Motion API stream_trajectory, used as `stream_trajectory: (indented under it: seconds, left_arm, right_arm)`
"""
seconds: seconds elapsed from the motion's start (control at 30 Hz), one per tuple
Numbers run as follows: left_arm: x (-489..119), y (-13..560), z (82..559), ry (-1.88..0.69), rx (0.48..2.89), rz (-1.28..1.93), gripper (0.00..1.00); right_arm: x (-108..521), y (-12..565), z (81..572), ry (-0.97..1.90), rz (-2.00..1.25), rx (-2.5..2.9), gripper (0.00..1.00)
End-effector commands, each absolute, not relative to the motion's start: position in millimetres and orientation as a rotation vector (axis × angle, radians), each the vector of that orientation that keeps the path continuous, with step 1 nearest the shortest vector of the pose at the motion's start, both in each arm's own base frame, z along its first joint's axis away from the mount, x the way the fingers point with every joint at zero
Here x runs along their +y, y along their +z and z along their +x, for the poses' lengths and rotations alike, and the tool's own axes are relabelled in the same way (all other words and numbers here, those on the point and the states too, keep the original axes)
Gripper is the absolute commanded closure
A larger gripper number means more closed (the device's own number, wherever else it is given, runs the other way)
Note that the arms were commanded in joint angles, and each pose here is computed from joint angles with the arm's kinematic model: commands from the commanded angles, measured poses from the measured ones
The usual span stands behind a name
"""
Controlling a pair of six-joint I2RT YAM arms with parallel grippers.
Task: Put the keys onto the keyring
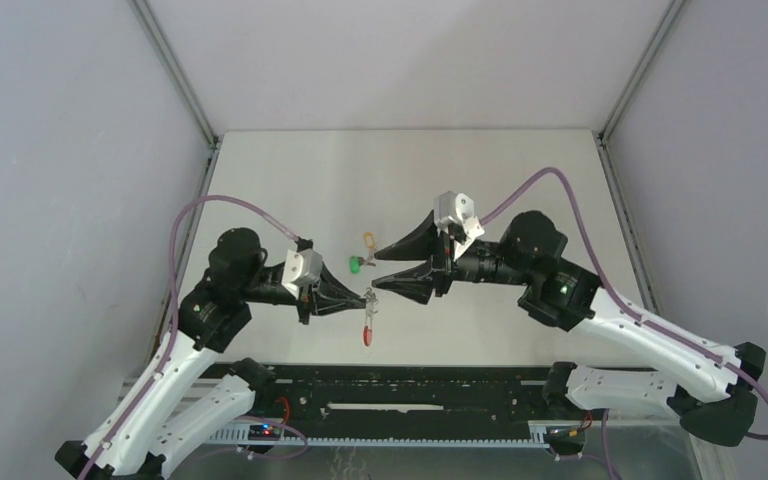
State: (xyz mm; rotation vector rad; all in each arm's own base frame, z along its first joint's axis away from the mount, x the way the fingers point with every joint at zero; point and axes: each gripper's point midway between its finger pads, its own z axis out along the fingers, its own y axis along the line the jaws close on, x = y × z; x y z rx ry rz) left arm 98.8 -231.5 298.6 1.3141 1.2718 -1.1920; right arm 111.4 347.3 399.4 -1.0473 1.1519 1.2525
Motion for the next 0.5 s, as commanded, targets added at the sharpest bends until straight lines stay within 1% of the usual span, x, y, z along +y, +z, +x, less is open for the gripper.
stream_trajectory:
  seconds: [0.0,0.17,0.37,0.47]
  left_arm:
    - [-230.7,304.8,101.9,-1.102,1.204,1.365,1.0]
    - [-231.6,305.9,103.5,-1.091,1.197,1.37,1.0]
    - [-231.3,305.4,103.7,-1.086,1.199,1.368,1.0]
    - [-231.0,305.1,103.6,-1.085,1.203,1.367,1.0]
  right_arm:
    - [345.5,358.3,103.3,1.186,-1.336,1.295,0.47]
    - [352.8,347.9,105.2,1.158,-1.432,1.332,0.52]
    - [362.2,345.4,103.7,1.12,-1.493,1.305,0.63]
    - [366.2,343.9,105.7,1.105,-1.501,1.309,0.64]
